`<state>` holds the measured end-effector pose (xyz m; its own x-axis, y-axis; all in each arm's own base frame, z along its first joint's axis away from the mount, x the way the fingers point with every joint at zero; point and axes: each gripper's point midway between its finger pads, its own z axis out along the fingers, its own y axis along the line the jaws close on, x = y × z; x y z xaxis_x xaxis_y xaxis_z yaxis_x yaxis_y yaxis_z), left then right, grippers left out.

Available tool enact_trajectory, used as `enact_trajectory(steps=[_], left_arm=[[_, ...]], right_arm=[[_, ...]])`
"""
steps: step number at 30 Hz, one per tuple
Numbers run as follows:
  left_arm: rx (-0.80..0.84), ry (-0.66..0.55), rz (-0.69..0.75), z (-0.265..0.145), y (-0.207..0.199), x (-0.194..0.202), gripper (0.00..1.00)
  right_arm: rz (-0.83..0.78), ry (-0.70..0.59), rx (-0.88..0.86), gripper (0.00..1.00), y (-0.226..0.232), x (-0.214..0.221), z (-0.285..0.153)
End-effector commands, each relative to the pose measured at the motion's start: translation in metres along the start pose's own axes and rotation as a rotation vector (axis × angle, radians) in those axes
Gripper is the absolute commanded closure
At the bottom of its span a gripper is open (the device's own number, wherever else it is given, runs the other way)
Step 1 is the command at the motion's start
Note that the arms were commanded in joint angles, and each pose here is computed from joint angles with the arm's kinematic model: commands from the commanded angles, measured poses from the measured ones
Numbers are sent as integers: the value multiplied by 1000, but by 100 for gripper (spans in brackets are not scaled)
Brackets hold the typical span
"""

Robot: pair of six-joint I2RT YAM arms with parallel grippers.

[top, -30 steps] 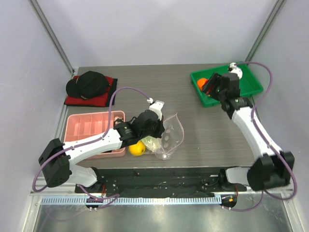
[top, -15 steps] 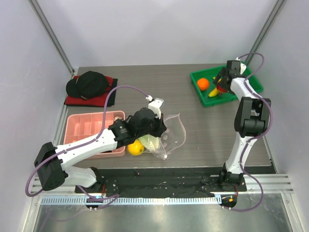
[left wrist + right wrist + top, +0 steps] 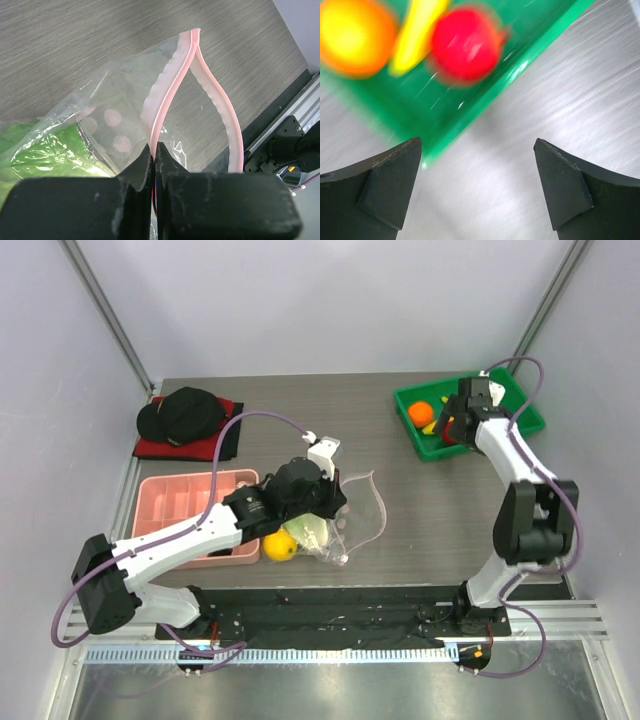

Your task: Open the zip-top bag and remove the fake food

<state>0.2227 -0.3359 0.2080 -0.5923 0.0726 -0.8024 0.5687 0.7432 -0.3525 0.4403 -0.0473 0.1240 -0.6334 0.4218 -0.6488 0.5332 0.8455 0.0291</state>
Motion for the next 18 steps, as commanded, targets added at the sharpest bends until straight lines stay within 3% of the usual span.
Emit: enact_trajectory(steps=[1, 3, 4, 7, 12, 18], left_arm=[[-1, -71, -15, -3, -5, -29, 100], [2, -73, -20, -3, -6, -30, 100], [10, -81, -24, -2, -7, -33, 100], [12, -82, -26, -1, -9, -36, 100], [31, -94, -41, -2, -15, -43, 100], [72, -109, -49, -5, -26, -54, 100]], right_arm=[[-59, -64, -317, 0, 54, 25, -102], [-121, -47, -475, 0, 86, 55, -135], [-172, 17, -575, 0, 105, 95, -155], [-229, 27, -688, 0, 119, 147, -205], [-262, -11, -735, 5, 101, 170, -252], [-302, -86, -746, 14, 70, 149, -290]])
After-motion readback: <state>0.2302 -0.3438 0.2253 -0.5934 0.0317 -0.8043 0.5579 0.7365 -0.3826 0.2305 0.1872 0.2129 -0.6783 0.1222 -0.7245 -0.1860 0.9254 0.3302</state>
